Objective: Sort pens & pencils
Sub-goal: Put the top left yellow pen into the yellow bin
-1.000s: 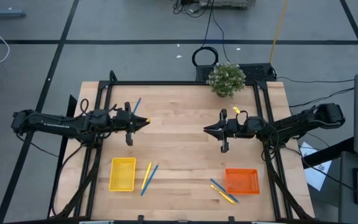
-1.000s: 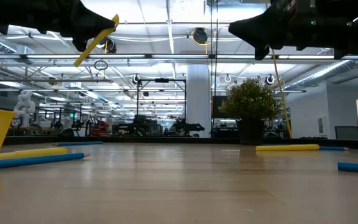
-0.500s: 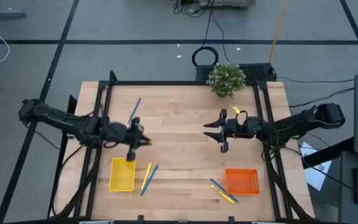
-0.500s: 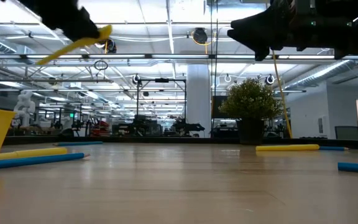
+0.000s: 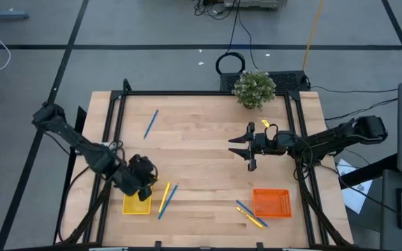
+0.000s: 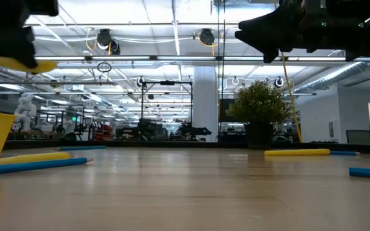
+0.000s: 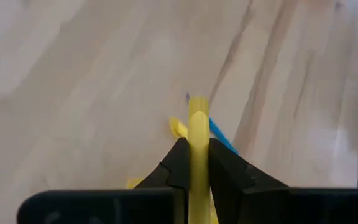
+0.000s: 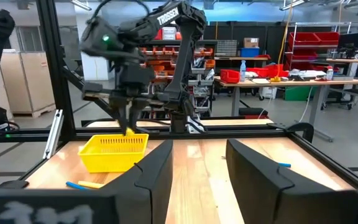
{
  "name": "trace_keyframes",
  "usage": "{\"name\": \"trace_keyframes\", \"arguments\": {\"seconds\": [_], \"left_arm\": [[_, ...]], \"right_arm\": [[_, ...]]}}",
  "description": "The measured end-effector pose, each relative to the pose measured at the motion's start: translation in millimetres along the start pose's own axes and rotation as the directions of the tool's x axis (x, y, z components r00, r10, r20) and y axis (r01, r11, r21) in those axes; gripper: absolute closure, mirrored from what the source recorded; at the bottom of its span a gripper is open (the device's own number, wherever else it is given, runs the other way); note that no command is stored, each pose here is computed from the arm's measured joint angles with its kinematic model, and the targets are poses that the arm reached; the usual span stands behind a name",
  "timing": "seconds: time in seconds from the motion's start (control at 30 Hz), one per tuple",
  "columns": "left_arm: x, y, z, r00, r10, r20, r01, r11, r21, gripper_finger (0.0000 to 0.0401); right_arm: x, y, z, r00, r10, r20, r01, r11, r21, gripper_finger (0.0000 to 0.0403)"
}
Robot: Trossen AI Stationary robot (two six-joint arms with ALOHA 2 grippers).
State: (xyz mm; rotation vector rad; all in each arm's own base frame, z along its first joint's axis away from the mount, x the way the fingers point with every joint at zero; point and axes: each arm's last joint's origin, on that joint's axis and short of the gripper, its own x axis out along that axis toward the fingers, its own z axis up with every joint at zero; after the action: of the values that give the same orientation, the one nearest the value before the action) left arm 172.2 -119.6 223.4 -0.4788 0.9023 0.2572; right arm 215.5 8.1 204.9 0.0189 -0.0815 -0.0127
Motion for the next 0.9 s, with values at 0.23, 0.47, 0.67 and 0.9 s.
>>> {"name": "trace_keyframes", "arguments": {"seconds": [0.23,0.47,0.67,0.9], "left_arm": [[9.9,-15.2,-34.6,0.997,0.045,-0.064,-0.054,0.987,-0.152,0.0366],[10.6,-16.4,-59.5,0.988,0.119,-0.098,-0.14,0.962,-0.236,0.0366],[6.9,-10.2,-64.4,0.978,0.183,-0.096,-0.202,0.94,-0.273,0.0366],[11.6,-7.6,-56.3,0.976,0.202,-0.086,-0.218,0.932,-0.291,0.0366]], "right_arm": [[0.1,0.0,-0.4,1.0,0.0,-0.005,0.0,1.0,0.0,0.0261],[0.1,0.0,-1.3,1.0,0.0,-0.016,0.0,1.0,-0.001,0.0261],[0.1,0.0,-1.2,1.0,0.0,-0.014,0.0,1.0,-0.001,0.0261],[0.1,0.0,-1.2,1.0,0.0,-0.014,0.0,1.0,-0.001,0.0261]]}}
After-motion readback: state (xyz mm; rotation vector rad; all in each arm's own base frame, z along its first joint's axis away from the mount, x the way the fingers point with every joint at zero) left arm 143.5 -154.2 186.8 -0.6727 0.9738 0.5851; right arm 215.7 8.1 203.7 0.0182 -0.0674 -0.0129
